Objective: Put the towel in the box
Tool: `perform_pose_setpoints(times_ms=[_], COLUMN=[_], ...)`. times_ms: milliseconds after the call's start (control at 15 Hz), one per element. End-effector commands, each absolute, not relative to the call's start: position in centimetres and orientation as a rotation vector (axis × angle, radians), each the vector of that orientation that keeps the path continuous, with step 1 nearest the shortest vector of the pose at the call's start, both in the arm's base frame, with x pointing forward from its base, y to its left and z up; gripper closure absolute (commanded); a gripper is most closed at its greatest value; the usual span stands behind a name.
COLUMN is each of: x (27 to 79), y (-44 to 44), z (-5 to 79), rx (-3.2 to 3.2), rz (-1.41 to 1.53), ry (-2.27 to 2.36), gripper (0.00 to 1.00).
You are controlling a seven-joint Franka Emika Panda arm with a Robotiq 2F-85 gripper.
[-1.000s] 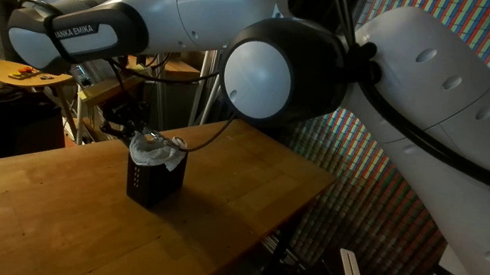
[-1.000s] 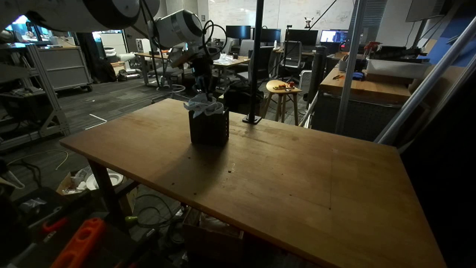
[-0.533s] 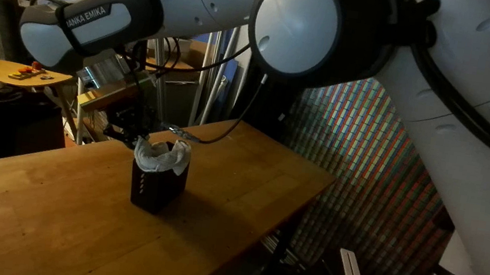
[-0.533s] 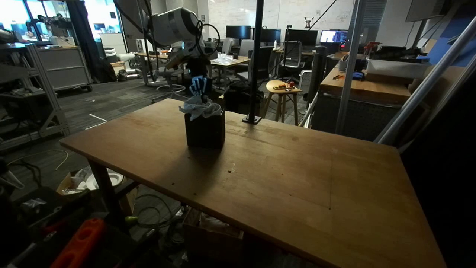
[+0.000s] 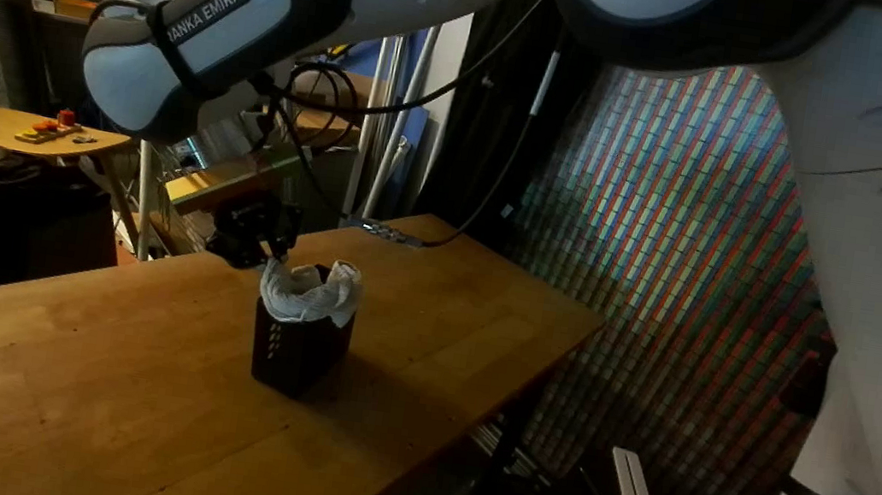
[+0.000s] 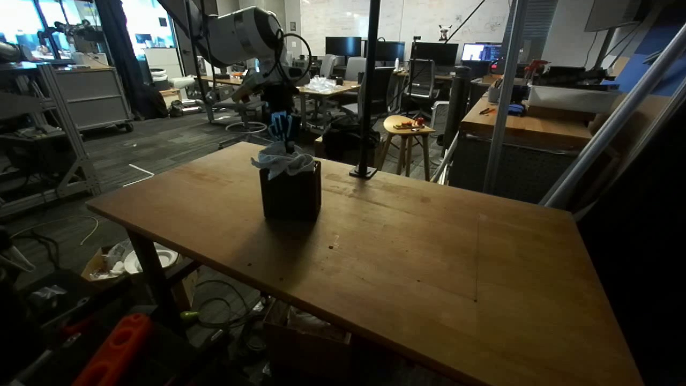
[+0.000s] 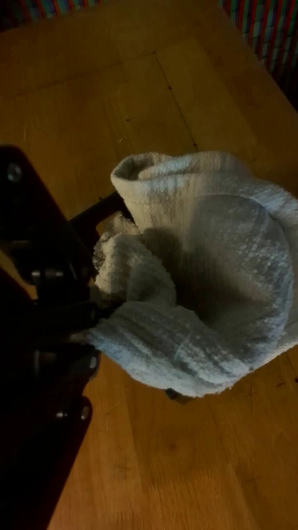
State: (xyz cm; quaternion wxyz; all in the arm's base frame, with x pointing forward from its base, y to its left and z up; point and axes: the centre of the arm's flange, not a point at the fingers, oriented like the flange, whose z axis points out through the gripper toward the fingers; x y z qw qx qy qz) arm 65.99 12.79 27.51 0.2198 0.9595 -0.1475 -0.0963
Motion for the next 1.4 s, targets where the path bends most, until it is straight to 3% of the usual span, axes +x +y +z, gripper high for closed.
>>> perform_pose_setpoints(times_ms=[0,1333], x=[63.5,60.0], y=[11.6,11.1], z=[29.2,25.4], rx=[2.675,2.674], rz=[-0.181,-0.279], ry=[-0.360,-0.285], gripper=[0.94,0.94])
